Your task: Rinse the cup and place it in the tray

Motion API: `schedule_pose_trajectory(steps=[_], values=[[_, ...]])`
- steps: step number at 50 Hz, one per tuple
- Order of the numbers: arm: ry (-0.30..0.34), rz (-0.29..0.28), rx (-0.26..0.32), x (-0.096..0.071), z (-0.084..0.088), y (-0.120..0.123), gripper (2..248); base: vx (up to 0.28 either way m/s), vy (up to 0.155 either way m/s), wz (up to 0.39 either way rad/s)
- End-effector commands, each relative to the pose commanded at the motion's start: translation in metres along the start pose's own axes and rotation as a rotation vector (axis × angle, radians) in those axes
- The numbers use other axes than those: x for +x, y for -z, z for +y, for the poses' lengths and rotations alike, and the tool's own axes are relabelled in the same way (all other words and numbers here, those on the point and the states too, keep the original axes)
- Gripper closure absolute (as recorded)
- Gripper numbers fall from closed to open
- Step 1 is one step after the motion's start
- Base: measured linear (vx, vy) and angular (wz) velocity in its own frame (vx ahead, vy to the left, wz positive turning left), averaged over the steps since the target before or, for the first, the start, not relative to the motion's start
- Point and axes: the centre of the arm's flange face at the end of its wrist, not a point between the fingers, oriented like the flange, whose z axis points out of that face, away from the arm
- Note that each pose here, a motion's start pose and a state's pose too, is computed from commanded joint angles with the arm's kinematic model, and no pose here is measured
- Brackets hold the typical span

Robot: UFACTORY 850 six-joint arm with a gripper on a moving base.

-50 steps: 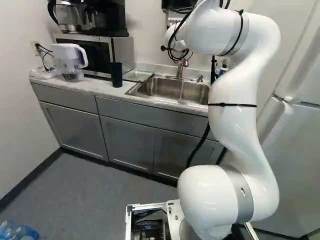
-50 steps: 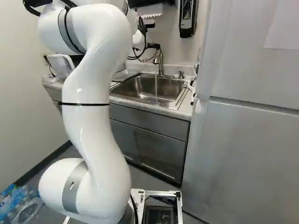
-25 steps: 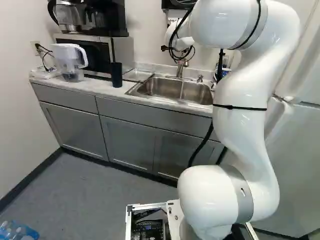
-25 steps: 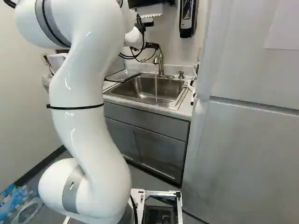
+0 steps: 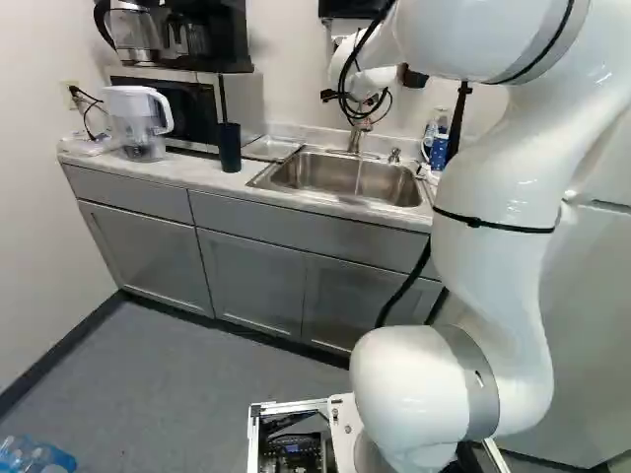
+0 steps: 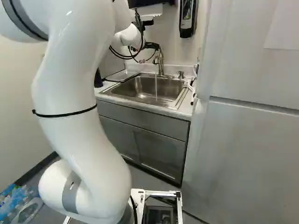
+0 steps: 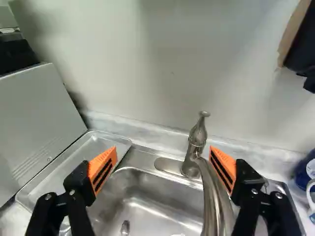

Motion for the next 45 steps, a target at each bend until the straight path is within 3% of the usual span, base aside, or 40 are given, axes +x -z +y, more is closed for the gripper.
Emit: schedule_pose_trajectory(steps=[45], values=[[-0.009,-0.042,-0.026,-0.025,0.015,0.088,3,0.000,0.000,0.000]])
